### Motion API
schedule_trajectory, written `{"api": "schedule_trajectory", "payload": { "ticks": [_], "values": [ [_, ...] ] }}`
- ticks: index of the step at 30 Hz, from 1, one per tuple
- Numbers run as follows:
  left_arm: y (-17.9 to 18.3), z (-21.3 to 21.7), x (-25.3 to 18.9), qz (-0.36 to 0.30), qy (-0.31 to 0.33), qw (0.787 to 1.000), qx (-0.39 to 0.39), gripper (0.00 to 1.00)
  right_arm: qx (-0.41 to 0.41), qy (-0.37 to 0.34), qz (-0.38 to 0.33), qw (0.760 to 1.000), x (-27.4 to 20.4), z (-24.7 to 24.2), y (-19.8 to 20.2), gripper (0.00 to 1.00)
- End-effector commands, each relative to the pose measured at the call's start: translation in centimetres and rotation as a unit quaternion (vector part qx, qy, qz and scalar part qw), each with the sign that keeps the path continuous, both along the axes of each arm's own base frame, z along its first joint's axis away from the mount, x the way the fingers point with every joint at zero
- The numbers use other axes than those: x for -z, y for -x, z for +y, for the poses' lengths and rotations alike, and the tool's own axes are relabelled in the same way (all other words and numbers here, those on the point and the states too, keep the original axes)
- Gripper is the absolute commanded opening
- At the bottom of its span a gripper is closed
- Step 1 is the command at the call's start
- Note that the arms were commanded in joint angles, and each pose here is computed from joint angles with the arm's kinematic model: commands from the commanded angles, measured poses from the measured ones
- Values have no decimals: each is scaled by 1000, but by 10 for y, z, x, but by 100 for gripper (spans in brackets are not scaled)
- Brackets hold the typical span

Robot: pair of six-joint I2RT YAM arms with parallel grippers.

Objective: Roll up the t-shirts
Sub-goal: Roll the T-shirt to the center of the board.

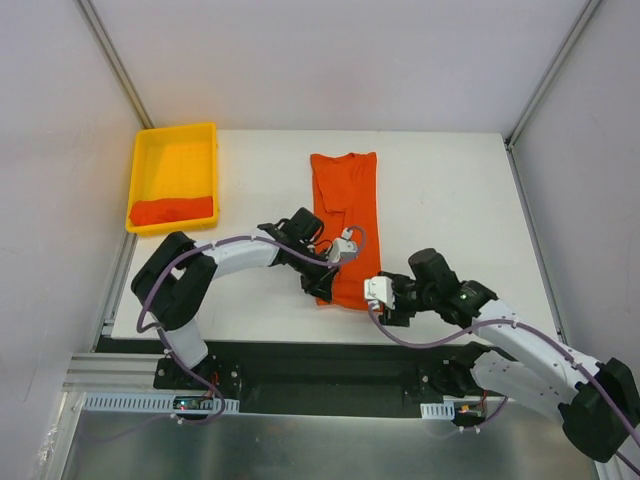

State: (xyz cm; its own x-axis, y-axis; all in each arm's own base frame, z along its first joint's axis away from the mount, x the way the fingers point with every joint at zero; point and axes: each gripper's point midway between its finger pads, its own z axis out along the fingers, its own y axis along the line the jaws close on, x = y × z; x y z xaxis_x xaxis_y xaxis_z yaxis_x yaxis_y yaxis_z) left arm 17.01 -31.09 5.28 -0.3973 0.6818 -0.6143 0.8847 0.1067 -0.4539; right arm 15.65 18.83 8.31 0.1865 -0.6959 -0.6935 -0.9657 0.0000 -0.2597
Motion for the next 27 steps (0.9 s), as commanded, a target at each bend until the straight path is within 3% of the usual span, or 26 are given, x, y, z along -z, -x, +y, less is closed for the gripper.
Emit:
{"api": "schedule_trajectory", "payload": {
  "ticks": [1,17,25,26,27],
  "values": [
    [-2,-9,-25,82,42,996,-19,0,-47,14,-37,998,7,15,-1,68],
    [-11,-2,-30,128,71,989,-32,0,-13,73,-64,995,40,37,-39,67],
    [-19,4,-30,133,77,987,-44,0,11,96,-121,988,48,38,-58,47],
    [-19,5,-29,133,75,987,-45,0,9,101,-121,987,50,37,-59,35],
    [-20,5,-29,131,76,987,-46,0,2,105,-114,988,52,35,-55,31]
  ]
}}
